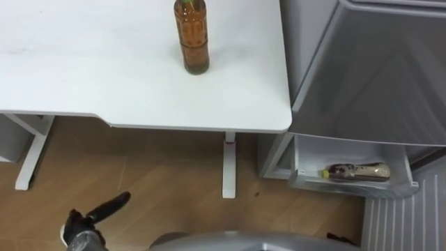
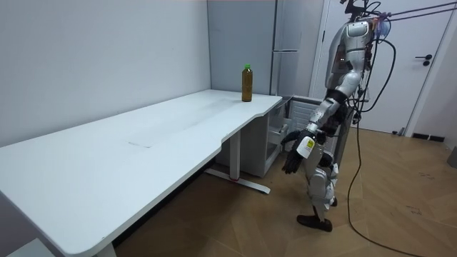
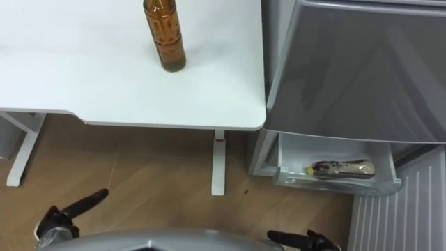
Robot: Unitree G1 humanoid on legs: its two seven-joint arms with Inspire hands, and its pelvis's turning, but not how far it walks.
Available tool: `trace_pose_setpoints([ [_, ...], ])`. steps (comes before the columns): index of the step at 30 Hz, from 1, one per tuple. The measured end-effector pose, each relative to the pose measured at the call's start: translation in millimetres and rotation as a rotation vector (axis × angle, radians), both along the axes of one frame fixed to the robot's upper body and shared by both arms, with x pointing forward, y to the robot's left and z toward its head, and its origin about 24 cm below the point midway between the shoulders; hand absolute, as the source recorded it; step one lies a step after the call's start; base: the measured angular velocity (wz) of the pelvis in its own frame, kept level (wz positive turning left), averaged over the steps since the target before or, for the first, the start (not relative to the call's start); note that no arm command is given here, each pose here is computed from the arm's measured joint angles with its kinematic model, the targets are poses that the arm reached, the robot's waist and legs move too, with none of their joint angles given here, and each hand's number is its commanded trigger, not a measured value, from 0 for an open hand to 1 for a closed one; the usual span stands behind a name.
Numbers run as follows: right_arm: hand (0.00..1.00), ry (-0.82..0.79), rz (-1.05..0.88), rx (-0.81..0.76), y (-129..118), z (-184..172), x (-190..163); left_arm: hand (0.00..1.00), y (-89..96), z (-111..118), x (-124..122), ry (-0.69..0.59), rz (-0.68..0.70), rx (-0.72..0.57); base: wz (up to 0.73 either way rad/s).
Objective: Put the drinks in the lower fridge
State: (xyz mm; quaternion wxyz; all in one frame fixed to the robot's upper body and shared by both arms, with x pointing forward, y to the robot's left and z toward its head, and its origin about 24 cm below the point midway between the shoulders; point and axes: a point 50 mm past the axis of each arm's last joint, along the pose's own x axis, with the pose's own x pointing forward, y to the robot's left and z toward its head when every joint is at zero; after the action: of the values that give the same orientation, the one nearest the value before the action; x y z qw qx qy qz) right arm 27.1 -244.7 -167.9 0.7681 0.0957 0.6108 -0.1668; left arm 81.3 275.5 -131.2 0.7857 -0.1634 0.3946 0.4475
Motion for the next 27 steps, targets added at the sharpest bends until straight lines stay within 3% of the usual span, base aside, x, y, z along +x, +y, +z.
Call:
trace_pose_setpoints([
  [9, 0.0, -0.027, 0.085, -0.04, -1.1, 1.2, 1.2, 0.0, 24.0, 53.7, 40.9, -0.221, 0.173, 0.259, -0.02],
  [16, 0.0, -0.038, 0.119, -0.042, -0.8, 1.7, 2.3, 0.0, 28.9, 118.4, 70.1, -0.42, 0.131, 0.594, 0.01],
  [22, 0.0, -0.042, 0.121, -0.035, 0.3, 1.4, 2.0, 0.0, 24.6, 155.4, 82.6, -0.579, 0.131, 0.68, -0.01],
  [27, 0.0, -0.054, 0.13, -0.024, 1.0, 1.6, 6.1, 0.0, 12.4, 168.9, 93.5, -0.67, 0.066, 0.678, 0.08],
])
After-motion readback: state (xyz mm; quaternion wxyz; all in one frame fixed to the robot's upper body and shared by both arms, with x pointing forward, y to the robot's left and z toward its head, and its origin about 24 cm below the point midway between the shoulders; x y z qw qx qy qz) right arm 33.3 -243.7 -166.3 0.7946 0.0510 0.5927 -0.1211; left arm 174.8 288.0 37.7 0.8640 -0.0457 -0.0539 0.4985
